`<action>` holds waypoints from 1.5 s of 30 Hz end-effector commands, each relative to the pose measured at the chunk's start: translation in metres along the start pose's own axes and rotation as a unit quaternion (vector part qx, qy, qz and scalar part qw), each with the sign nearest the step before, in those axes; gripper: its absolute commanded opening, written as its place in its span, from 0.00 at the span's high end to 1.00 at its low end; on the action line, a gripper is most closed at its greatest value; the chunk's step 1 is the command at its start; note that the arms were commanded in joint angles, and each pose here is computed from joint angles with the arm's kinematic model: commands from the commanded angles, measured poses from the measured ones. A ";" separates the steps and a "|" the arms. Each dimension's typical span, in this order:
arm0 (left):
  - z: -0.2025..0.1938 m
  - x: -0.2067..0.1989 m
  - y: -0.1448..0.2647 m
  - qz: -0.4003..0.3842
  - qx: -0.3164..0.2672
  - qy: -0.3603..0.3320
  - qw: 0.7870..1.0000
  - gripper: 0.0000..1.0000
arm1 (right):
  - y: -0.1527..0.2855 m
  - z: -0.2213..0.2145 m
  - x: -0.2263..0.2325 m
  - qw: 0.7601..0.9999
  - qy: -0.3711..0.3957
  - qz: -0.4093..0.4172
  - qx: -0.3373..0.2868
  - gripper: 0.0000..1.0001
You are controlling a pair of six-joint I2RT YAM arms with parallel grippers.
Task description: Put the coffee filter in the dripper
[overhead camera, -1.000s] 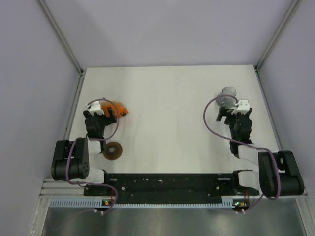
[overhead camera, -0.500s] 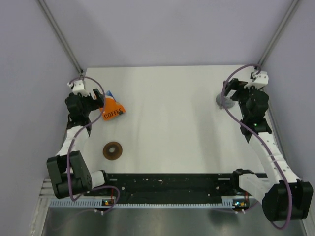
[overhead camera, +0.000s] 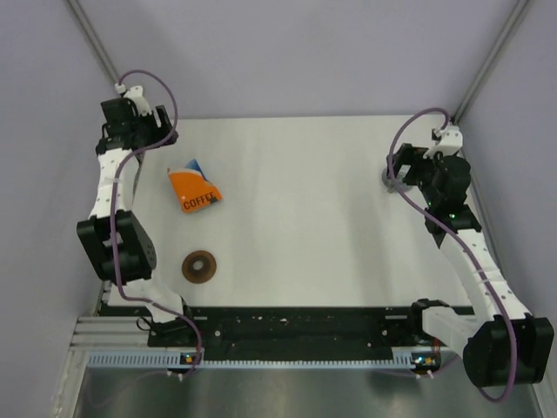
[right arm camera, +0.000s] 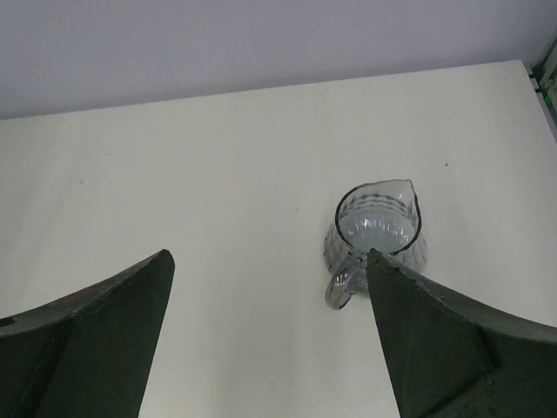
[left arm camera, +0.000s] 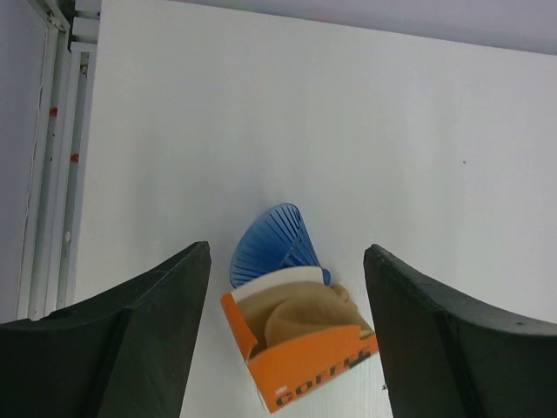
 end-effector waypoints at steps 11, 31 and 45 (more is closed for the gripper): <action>-0.064 0.023 -0.079 0.077 0.186 -0.020 0.979 0.25 | -0.024 -0.006 -0.030 0.993 0.016 -0.100 0.062 0.07; -0.058 0.009 -0.060 0.046 0.167 -0.024 0.985 0.25 | -0.124 -0.089 -0.108 0.924 0.010 -0.219 0.312 0.41; -0.041 0.002 -0.036 0.037 0.147 -0.048 0.987 0.24 | -0.133 -0.130 -0.055 0.922 0.016 -0.097 0.375 1.00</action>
Point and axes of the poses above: each gripper's point midway between its finger pads, its own y axis back along the fingers, its own x axis along the line the jaws close on, z = x × y, the point moved 2 cm from there along y, back along the fingers, and after that the axes turned 2 degrees about y, right-handed, at the moved point
